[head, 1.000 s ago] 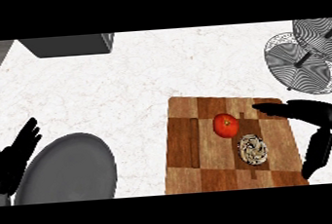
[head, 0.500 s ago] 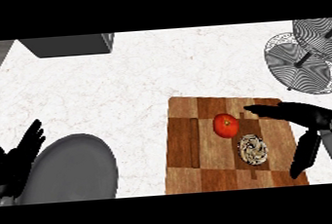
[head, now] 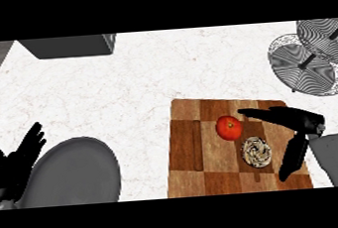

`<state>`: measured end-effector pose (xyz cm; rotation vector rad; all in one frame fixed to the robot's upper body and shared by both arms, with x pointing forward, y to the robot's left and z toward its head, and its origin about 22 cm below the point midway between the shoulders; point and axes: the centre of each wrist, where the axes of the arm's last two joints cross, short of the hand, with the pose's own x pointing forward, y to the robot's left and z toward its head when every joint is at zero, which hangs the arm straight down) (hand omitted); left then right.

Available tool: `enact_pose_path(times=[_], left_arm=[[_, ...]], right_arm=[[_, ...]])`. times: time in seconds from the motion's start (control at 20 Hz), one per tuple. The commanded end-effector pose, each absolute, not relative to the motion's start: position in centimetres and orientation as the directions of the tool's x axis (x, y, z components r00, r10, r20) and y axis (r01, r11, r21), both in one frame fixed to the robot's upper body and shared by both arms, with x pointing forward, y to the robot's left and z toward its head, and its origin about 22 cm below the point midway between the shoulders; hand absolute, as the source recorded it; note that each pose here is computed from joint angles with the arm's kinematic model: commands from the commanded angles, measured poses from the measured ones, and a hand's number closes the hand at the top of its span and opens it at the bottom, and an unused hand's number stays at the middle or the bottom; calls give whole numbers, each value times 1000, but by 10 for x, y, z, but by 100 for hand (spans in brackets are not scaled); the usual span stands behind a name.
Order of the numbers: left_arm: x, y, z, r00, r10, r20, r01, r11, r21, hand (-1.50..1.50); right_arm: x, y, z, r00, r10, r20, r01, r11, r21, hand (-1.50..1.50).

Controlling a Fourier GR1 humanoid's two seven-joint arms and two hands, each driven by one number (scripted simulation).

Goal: Pick the cupcake from the cutting board and place it in the tiered basket

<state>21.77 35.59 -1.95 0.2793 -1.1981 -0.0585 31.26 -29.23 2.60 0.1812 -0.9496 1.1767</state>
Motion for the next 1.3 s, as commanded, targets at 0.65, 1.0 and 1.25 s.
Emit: enact_pose_path(times=[0.65,1.0,1.25], left_arm=[[227,363,-11,371,-186,910,-96,967,237,0],[223,349,-17,376,-186,908,-94,967,237,0],[224,362,-4,367,-208,907,-102,960,262,0]], right_arm=[[294,-255,-12,-51,651,757,-881,329,-342,150],[291,-266,-3,-18,577,817,-801,481,-357,150],[292,-280,-5,4,589,808,-739,546,-394,150]])
